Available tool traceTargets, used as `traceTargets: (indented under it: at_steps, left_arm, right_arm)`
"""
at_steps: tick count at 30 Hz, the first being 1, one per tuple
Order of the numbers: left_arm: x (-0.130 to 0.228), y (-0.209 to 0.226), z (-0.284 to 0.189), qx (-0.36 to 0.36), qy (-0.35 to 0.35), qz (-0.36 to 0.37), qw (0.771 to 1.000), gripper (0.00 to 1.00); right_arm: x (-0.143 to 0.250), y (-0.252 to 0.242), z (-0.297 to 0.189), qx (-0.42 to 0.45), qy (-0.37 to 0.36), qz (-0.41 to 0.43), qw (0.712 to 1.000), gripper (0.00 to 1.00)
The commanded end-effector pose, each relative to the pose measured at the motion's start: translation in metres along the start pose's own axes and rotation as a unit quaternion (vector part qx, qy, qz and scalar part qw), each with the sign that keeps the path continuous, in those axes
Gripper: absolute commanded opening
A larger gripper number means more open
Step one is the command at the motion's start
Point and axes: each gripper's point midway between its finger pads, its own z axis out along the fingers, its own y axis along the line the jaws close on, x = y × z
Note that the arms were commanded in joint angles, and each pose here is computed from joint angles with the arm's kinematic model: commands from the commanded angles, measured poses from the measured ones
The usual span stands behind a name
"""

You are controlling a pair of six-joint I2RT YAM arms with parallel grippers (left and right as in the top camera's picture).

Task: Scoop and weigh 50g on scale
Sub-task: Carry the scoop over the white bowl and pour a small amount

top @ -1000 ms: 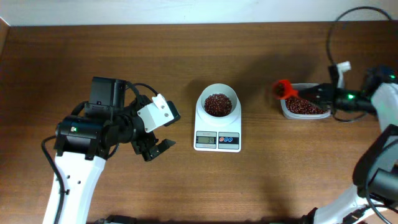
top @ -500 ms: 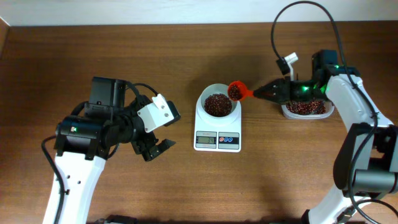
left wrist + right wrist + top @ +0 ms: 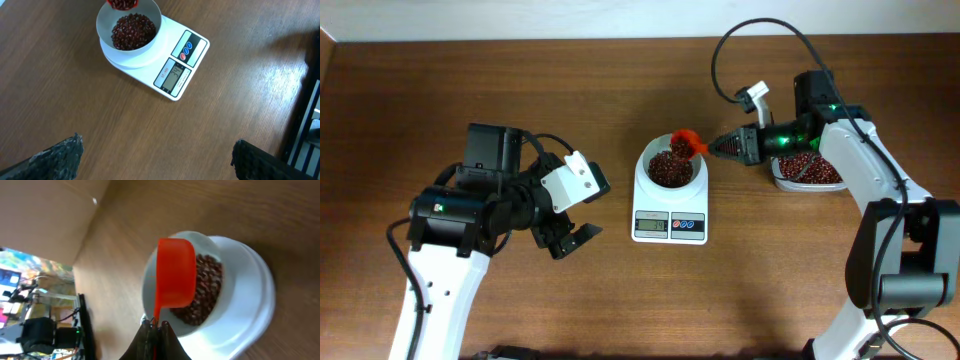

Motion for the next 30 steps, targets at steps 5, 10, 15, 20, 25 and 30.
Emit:
traceTargets:
  at_steps: [5, 10, 15, 20, 25, 30]
  left_arm:
    - [-0.004, 0.002, -0.004, -0.005, -0.008, 0.005, 1.000, 0.99]
    - [-0.004, 0.002, -0.004, -0.005, -0.008, 0.005, 1.000, 0.99]
    - [-0.004, 0.002, -0.004, -0.005, -0.008, 0.005, 1.000, 0.99]
    - [-0.004, 0.002, -0.004, -0.005, -0.008, 0.005, 1.000, 0.99]
    - [-0.004, 0.002, -0.004, -0.005, -0.008, 0.005, 1.000, 0.99]
    - [-0.004, 0.002, -0.004, -0.005, -0.008, 0.005, 1.000, 0.99]
  right_arm:
    - [-0.001, 0.010, 0.004, -0.033, -0.006, -0.013, 0.999, 0.04]
    - [0.001, -0.008, 0.004, 0.018, 0.004, 0.039, 0.999, 0.04]
    - [0.007, -0.010, 0.005, 0.028, 0.015, 0.033, 0.999, 0.04]
    - [0.004, -0.002, 0.006, 0.005, 0.009, 0.030, 1.000, 0.04]
    - [0.003, -0.001, 0.006, 0.003, 0.008, 0.030, 1.000, 0.04]
    - [0.000, 0.011, 0.006, -0.033, -0.001, 0.030, 0.999, 0.04]
